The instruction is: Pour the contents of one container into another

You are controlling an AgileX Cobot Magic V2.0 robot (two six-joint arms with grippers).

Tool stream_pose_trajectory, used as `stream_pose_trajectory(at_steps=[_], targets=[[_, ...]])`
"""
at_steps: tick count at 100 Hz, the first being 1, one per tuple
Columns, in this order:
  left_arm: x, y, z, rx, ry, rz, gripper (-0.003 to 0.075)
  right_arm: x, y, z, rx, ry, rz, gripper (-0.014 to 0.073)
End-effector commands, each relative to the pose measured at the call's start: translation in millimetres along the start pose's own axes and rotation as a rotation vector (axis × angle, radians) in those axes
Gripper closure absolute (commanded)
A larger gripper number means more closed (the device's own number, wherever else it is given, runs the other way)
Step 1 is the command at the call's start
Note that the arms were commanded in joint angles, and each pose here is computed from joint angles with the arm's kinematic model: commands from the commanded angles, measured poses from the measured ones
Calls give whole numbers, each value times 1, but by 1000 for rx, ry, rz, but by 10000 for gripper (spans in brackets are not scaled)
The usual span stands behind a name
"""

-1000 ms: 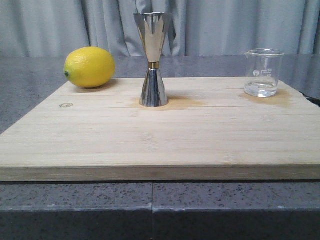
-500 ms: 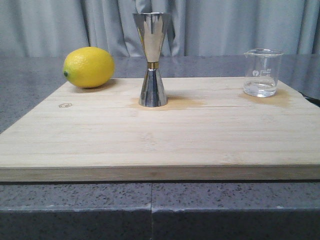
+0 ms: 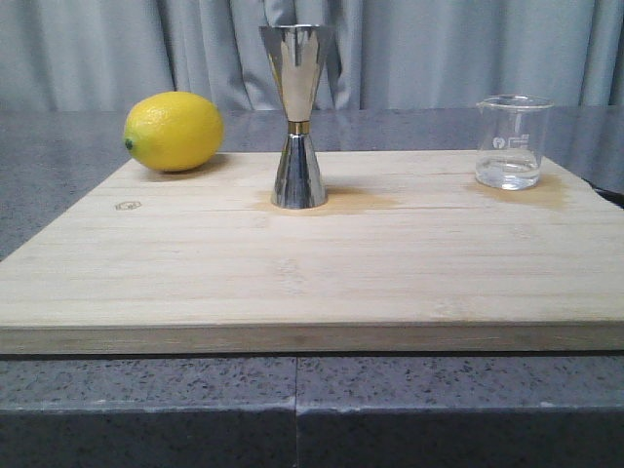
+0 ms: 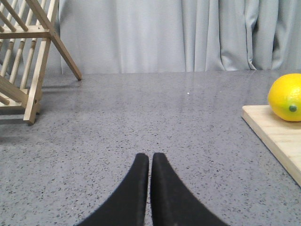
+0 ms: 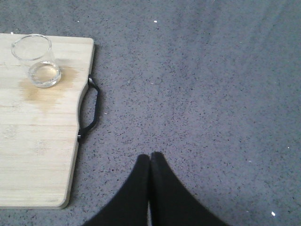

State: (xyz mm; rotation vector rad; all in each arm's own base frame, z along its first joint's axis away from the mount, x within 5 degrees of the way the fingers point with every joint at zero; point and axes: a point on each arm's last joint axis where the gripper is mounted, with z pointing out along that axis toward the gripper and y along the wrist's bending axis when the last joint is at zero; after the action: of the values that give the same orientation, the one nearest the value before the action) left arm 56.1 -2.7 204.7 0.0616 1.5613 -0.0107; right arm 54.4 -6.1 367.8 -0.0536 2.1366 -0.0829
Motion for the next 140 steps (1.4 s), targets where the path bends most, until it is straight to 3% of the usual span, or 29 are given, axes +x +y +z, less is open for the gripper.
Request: stream_pose_trajectory(at_steps=[1,49,60,69,80,92,114,121,140], targets=[[1,0,-1,2,-73,-7,739,-12,-2,-6,12,-83,-17,667],[1,0,-1,2,-73,-7,739,-9,-2,-7,19,-93,-15,667],[1,0,-1,2,-73,-7,739,5,0,-5,17,-186,46,667],[1,0,-1,2,-73,-7,739,19,5,0,2,-370,127,667],[1,0,-1,2,-73,-7,739,46,8,19,16,-560,210,667],[1,0,-1,2,-73,-7,739,81,9,45,42,-673,240,667],[1,0,-1,2,-73,-7,739,130,12,82,54,-740,249,667],[1,0,-1,2,-73,-7,739,132,13,83,43,-685,240,667],[1,0,-1,2,-73,-7,739,132,15,84,16,-695,197,667]])
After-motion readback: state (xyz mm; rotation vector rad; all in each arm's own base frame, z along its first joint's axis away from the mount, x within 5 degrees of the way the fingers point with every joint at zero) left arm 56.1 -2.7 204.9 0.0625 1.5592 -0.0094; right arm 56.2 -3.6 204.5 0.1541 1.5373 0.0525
